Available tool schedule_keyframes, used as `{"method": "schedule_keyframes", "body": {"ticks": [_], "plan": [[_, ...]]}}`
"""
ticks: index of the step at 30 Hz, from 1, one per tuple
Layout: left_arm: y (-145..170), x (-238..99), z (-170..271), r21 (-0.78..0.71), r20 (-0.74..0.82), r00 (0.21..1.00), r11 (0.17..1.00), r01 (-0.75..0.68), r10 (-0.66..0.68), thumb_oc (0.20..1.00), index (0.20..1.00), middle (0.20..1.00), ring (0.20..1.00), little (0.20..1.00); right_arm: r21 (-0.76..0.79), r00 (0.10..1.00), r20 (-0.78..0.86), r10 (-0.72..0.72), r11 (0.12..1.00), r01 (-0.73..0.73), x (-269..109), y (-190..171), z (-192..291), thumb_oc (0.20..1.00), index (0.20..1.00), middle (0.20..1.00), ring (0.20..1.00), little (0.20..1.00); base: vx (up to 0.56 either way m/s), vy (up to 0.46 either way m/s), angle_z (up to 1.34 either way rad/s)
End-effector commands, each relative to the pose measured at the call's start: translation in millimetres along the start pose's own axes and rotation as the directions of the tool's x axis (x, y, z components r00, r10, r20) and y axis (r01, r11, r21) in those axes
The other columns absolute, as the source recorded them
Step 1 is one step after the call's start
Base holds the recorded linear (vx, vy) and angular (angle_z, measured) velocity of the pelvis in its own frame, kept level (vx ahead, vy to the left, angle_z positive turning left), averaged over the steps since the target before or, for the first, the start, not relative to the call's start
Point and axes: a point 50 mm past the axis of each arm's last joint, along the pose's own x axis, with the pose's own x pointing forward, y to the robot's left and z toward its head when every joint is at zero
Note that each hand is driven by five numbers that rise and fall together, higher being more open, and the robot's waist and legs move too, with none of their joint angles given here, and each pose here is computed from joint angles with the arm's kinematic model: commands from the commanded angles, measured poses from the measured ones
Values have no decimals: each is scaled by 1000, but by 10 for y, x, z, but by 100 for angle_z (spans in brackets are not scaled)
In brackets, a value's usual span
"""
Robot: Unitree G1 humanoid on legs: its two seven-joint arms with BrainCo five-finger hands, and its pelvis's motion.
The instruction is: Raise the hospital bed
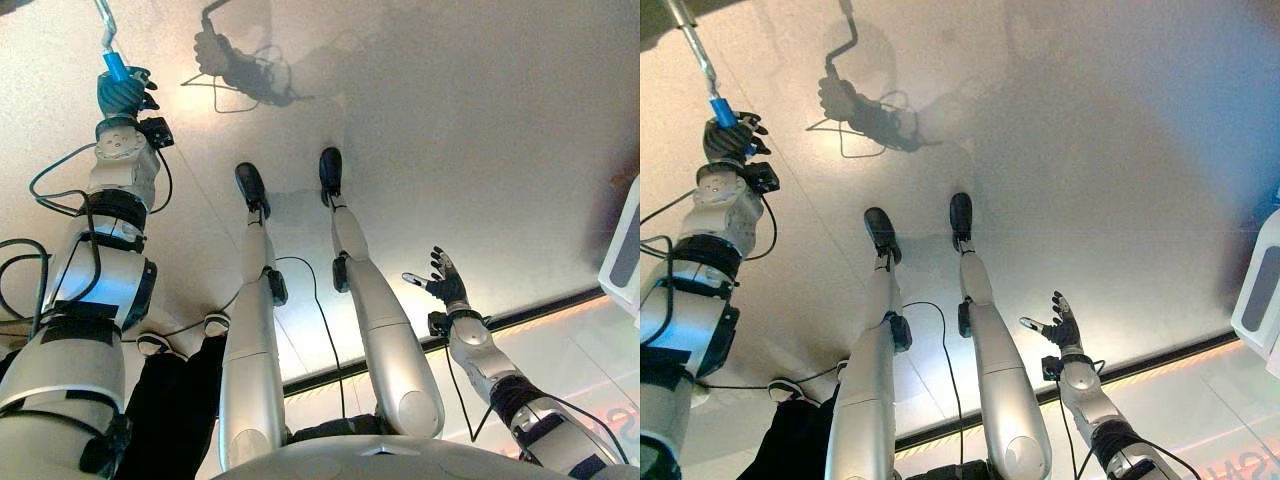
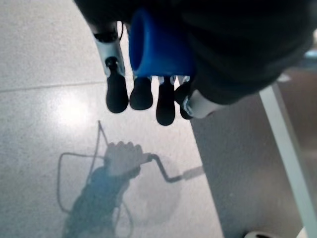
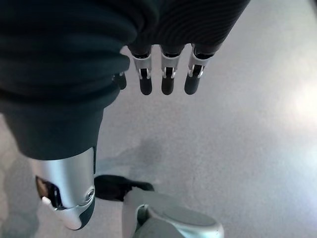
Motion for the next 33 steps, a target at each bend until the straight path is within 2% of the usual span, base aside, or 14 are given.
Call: {"method": "schedule_keyframes", "body": {"ticks": [1,13,23,33], "plan": [[19,40,173,10,54,998,1000,-29,29,200,200,200,200,200,-54,998,-50,-34,998,31,-181,-172,-234,1000,1000,1000,1000,1000,-7,-10,-21],[-391,-25,288,-45,111,990,995,92,-87,200,200,200,200,200,-74,999,-34,-13,997,11,-170,-130,-204,1000,1000,1000,1000,1000,-12,-12,-14],[-892,-209,407,-139,199,951,954,266,-236,200,200,200,200,200,-120,998,-63,-8,993,0,-195,-168,-280,1000,1000,1000,1000,1000,-16,-44,-6],[-1101,-381,367,-217,236,917,903,371,-321,200,200,200,200,200,-144,989,-139,-44,989,24,-247,-261,-446,1000,1000,1000,1000,1000,-4,-46,1]]}}
